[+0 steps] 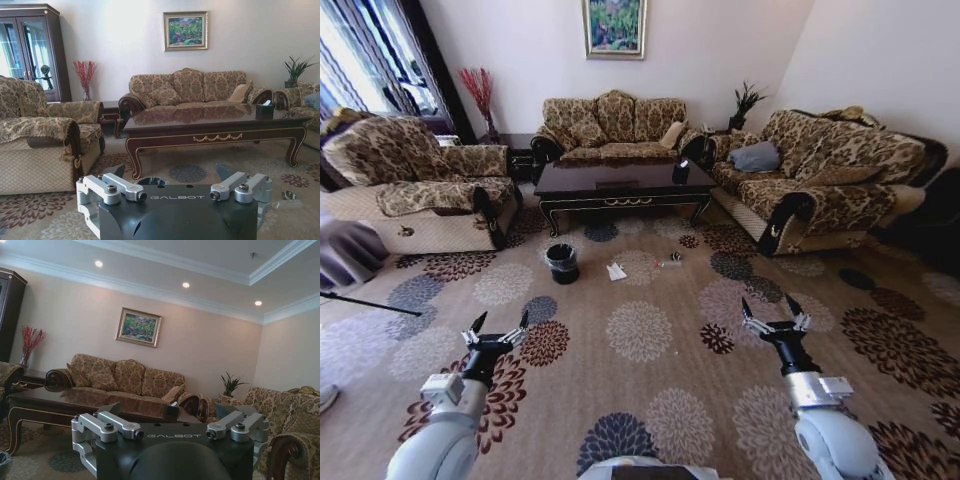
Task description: Move to the front of the table and pick up the trash from the floor, then place it into the trash bin.
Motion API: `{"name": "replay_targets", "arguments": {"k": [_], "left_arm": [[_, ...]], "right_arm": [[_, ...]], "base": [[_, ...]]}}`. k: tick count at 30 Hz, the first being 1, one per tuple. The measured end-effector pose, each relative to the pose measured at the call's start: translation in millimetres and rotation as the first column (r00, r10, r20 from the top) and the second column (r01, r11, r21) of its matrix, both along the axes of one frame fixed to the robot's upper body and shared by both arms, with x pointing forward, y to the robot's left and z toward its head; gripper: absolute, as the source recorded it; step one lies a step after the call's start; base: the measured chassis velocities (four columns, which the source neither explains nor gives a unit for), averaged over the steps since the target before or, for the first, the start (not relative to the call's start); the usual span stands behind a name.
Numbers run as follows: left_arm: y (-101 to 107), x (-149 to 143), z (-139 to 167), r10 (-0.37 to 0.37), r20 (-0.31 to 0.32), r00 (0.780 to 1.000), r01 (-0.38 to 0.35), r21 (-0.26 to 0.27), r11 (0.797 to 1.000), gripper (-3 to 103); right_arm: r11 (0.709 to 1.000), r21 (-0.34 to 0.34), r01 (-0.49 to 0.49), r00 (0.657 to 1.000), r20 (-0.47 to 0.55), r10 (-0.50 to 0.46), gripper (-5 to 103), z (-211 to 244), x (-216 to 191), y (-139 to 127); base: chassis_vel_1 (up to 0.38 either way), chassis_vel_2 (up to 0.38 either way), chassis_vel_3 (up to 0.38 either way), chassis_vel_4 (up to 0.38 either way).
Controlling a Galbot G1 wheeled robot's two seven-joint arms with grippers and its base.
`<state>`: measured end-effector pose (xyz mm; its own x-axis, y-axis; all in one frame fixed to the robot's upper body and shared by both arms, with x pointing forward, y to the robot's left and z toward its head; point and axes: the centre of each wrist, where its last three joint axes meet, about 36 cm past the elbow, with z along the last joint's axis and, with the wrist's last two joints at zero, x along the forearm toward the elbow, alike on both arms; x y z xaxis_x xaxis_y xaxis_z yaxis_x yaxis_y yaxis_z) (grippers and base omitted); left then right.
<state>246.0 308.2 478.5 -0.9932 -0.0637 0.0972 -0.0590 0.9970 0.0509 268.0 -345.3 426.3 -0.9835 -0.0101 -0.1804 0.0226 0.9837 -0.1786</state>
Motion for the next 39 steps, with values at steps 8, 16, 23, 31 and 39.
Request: {"name": "replay_targets", "arguments": {"k": [8, 16, 23, 31, 39], "left_arm": [[0.7, -0.7, -0.9, 0.013, -0.003, 1.0, -0.013, -0.003, 1.0, 100], [2.4, -1.3, -1.4, 0.023, -0.008, 1.0, -0.023, -0.008, 1.0, 100], [4.0, -3.6, -4.4, 0.034, -0.022, 0.999, -0.034, -0.011, 0.999, 100], [4.0, -3.4, -4.8, 0.04, -0.02, 0.999, -0.04, -0.01, 0.999, 100], [3.5, -4.7, -5.6, 0.042, -0.024, 0.999, -0.043, -0.013, 0.999, 100]], "right_arm": [[0.997, 0.071, -0.018, 1.0, 0.005, 0.018, 100, -6.9, -2.8, 0.4], [0.997, 0.069, -0.018, 1.0, 0.003, 0.018, 100, -7.8, -3.2, 0.1], [0.998, 0.066, -0.007, 1.0, 0.003, 0.007, 100, -10.0, -3.4, -0.1], [0.998, 0.047, -0.032, 0.999, 0.032, 0.03, 100, -9.5, -2.9, -0.7], [0.998, 0.049, -0.027, 0.999, 0.028, 0.026, 100, -13.0, -3.9, -0.8]], "base": [[0.0, 0.0, 0.0, 0.0], [0.038, 0.031, -0.043, -0.047], [0.107, 0.094, -0.092, -0.093], [0.04, 0.034, -0.022, -0.023], [0.0, 0.0, 0.0, 0.0]]}}
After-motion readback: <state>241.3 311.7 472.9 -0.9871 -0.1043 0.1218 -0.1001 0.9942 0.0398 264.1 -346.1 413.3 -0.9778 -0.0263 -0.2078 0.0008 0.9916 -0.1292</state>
